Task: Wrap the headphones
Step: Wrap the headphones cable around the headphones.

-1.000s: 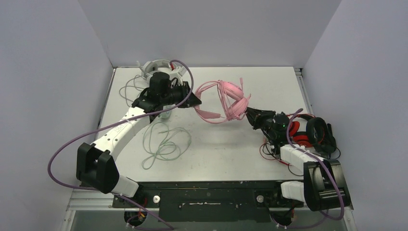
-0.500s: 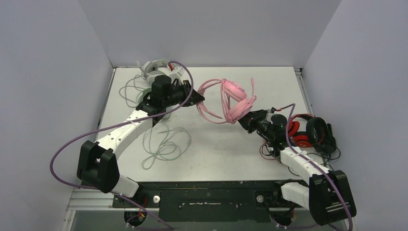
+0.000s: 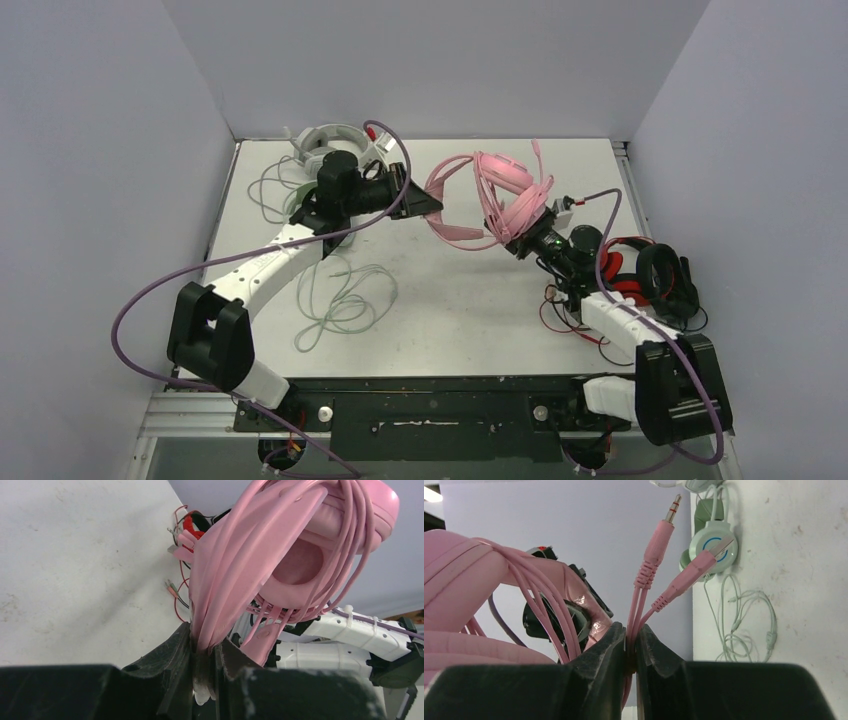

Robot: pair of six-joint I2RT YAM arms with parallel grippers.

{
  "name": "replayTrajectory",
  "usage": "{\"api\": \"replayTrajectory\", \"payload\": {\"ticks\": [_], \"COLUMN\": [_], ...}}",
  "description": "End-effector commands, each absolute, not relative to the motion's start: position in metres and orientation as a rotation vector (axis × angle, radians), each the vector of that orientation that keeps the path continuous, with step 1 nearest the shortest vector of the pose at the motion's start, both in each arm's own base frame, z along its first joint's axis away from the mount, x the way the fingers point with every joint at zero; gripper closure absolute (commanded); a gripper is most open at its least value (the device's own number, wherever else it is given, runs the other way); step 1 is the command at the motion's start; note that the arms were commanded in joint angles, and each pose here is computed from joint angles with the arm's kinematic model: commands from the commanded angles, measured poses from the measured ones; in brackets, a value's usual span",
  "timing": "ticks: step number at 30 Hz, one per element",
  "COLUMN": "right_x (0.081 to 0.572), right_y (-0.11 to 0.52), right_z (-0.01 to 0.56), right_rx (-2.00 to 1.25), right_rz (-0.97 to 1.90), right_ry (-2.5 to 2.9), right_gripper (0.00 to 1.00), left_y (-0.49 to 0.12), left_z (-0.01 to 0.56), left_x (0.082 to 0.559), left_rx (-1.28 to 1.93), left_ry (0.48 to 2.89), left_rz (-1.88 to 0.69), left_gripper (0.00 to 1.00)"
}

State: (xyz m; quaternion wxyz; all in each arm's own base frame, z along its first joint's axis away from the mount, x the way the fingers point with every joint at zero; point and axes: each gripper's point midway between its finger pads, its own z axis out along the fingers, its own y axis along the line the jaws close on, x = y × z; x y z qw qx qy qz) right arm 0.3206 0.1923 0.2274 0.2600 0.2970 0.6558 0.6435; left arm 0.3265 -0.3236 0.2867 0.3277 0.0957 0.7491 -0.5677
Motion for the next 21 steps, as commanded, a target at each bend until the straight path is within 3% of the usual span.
{"api": "replayTrajectory", "payload": {"ticks": [1, 5, 11, 15, 21], "right_x": [0.315, 0.304, 0.27, 0.272, 0.276], "right_y": [0.19, 0.188, 0.194, 0.192, 0.198], "right_z": [0.299, 0.319, 0.323, 0.294, 0.225], "right_rx": [0.41, 0.181, -0.28, -0.361, -0.323], "right_rz": [1.651, 1.46, 1.153, 1.03, 1.067], "right_ry": [1.582, 1.544, 1.448, 1.543, 1.733], "right_gripper": [0.93, 0.94, 0.92, 0.92, 0.93], "left_y": [-0.339, -0.339, -0.335, -0.344, -0.346], "left_z": [0.354, 0.348, 0.31, 0.285, 0.243], "left_x": [0.279, 0.274, 0.29, 0.294, 0.311], "left_rx": [0.548, 0.613, 0.619, 0.672, 0.708], "left_ry": [1.766, 1.782, 1.96, 2.039, 2.155], "left_rz": [-1.724, -1.712, -1.475, -1.307, -0.963], "left_gripper": [1.0, 1.0, 1.0, 1.0, 1.0]}}
